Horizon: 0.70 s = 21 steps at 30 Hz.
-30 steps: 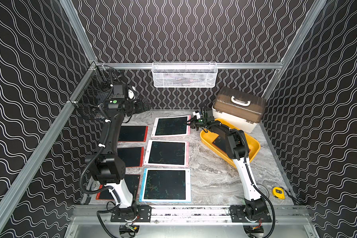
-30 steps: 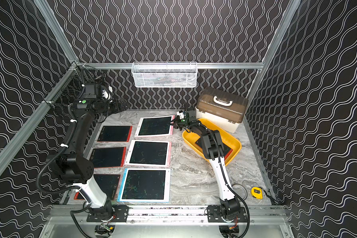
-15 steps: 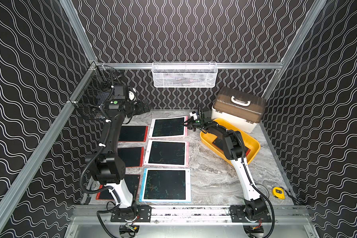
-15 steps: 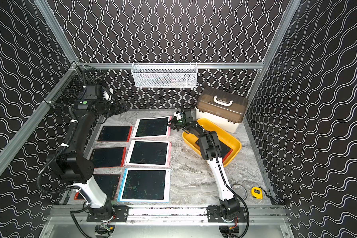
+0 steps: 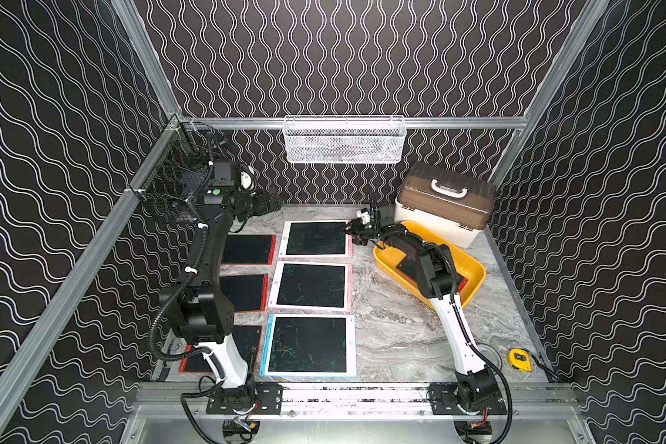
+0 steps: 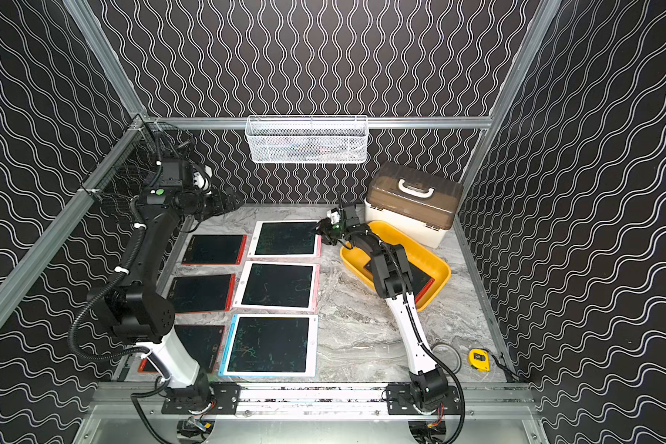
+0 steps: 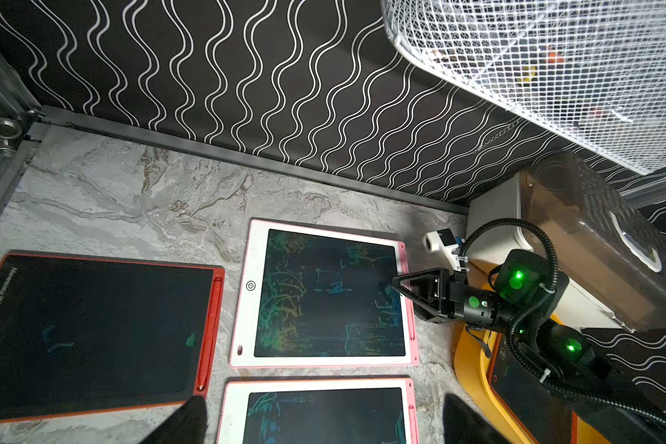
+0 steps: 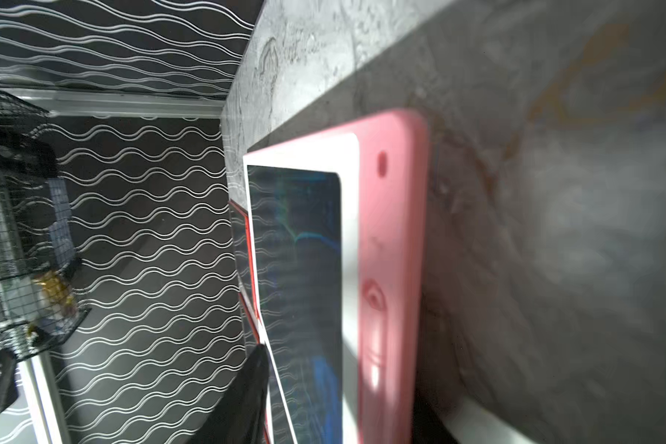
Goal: Take out the writing tablet from the storage box
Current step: Place the writing tablet at the center of the board.
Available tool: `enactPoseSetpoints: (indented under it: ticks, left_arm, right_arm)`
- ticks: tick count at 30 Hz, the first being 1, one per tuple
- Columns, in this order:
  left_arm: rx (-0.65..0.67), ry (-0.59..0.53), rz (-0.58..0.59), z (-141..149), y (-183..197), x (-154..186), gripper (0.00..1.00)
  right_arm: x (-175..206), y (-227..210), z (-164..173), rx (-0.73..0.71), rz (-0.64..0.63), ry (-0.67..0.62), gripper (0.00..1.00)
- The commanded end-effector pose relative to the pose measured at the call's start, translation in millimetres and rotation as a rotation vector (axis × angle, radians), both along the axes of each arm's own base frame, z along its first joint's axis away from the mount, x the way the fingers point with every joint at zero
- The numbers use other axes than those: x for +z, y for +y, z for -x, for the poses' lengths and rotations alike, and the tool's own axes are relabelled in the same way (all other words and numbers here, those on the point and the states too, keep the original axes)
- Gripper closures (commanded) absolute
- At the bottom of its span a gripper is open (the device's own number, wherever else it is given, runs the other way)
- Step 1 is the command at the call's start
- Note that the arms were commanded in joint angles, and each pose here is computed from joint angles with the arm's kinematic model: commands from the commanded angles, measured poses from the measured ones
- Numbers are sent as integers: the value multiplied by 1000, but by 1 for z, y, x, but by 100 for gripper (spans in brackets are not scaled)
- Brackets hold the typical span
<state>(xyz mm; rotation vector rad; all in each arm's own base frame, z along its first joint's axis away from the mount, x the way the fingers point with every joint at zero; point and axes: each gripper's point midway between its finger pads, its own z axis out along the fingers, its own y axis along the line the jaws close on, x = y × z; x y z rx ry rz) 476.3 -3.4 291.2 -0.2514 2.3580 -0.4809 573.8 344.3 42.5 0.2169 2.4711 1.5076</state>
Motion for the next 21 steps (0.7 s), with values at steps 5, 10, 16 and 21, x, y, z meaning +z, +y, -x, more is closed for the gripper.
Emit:
enactPoseSetpoints:
  ticks: [5, 10, 16, 21]
  left_arm:
    - [-19, -33, -12, -2, -1, 7, 1]
    - [-23, -36, -3, -4, -2, 7, 1]
    - [-43, -39, 13, -18, -5, 3, 1]
    - [-93, -15, -65, -29, -25, -16, 1]
  right_arm:
    - [11, -17, -2, -23, 177, -48, 39]
    - [15, -29, 3, -37, 310, -59, 34]
    - [34, -58, 7, -98, 529, -106, 31]
    - [110, -76, 8, -138, 589, -285, 30]
